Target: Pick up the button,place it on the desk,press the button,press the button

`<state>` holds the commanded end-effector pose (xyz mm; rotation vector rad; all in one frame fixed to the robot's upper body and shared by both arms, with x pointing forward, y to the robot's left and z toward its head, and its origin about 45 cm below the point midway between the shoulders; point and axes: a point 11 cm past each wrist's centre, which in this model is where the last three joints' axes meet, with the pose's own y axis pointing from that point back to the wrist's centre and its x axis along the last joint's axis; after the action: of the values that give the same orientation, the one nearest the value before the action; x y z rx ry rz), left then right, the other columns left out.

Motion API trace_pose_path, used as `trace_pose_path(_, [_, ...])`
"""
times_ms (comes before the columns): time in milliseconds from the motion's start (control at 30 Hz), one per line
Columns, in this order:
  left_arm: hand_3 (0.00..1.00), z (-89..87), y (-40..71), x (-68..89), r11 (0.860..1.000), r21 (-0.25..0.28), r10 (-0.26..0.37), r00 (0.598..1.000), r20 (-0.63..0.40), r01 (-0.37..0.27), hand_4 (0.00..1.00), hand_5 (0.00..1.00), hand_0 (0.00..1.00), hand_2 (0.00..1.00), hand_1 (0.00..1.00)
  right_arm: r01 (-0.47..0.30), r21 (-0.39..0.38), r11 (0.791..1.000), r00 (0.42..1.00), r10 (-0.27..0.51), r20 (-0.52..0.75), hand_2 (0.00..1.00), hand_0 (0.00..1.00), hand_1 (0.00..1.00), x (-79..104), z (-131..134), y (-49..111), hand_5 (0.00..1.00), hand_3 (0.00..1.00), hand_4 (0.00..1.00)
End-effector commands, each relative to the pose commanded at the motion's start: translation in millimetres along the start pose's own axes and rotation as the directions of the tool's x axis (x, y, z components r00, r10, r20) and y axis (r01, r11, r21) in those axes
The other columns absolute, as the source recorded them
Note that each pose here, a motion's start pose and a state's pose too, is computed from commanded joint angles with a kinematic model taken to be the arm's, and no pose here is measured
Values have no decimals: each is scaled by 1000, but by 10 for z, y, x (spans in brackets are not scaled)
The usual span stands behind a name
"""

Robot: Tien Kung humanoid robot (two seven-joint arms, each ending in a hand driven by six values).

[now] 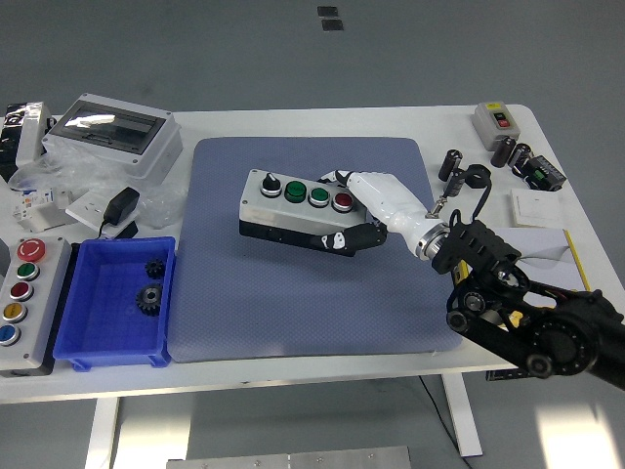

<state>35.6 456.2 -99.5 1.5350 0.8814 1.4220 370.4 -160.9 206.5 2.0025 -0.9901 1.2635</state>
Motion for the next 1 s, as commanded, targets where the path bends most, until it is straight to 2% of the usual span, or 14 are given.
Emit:
trace_pose_path(67, [585,9,0,2,1000,-2,1,1000,4,-1,622,162,625,527,541,-3,47,999,999,5,-53,409,142,397,-26,-17,19,2,459,313])
trace_pose_path(167, [585,30,2,-8,1000,-8,-1,1000,9,1,622,162,625,527,541,14,73,997,992,-4,-124,409,142,397,-142,37,38,2,459,313])
trace_pose_path(233, [585,40,2,-16,1000,-13,-3,1000,11,3,622,162,625,527,541,29,78,997,987,-16,-158,409,142,397,-221,67,54,2,459,313])
trace_pose_path(267, [584,41,2,-19,1000,-13,-3,1000,12,3,622,166,626,527,543,34,76,997,986,-21,-165,412,198,402,-249,79,61,2,454,315])
trace_pose_path(400, [584,30,2,-28,1000,-11,-4,1000,14,4,622,166,626,527,543,45,50,998,987,-37,-157,412,198,402,-295,117,74,2,454,315])
trace_pose_path(433, [583,26,2,-30,1000,-10,-4,1000,14,4,621,169,626,526,543,48,41,998,988,-41,-150,424,350,458,-303,127,78,2,476,290])
trace_pose_path(633, [583,29,2,-35,1000,-10,-5,1000,14,5,621,169,626,526,543,64,-3,998,991,-64,-116,424,350,458,-355,168,105,2,476,290])
trace_pose_path(667, [584,30,2,-34,1000,-11,-4,1000,13,5,624,172,625,527,543,69,-10,998,991,-70,-111,566,561,618,-366,175,110,2,577,328])
trace_pose_path(800, [584,32,2,-35,1000,-11,-5,1000,13,5,624,172,625,527,543,83,-31,996,992,-86,-97,566,561,618,-394,199,121,2,577,328])
trace_pose_path(833, [584,32,2,-35,1000,-11,-4,1000,13,5,624,177,625,527,543,84,-33,996,992,-87,-95,663,719,681,-395,202,121,48,686,418])
trace_pose_path(1000, [584,37,2,-29,1000,-11,-3,1000,13,3,624,177,625,527,543,94,-39,995,991,-97,-87,663,719,681,-408,215,122,48,686,418])
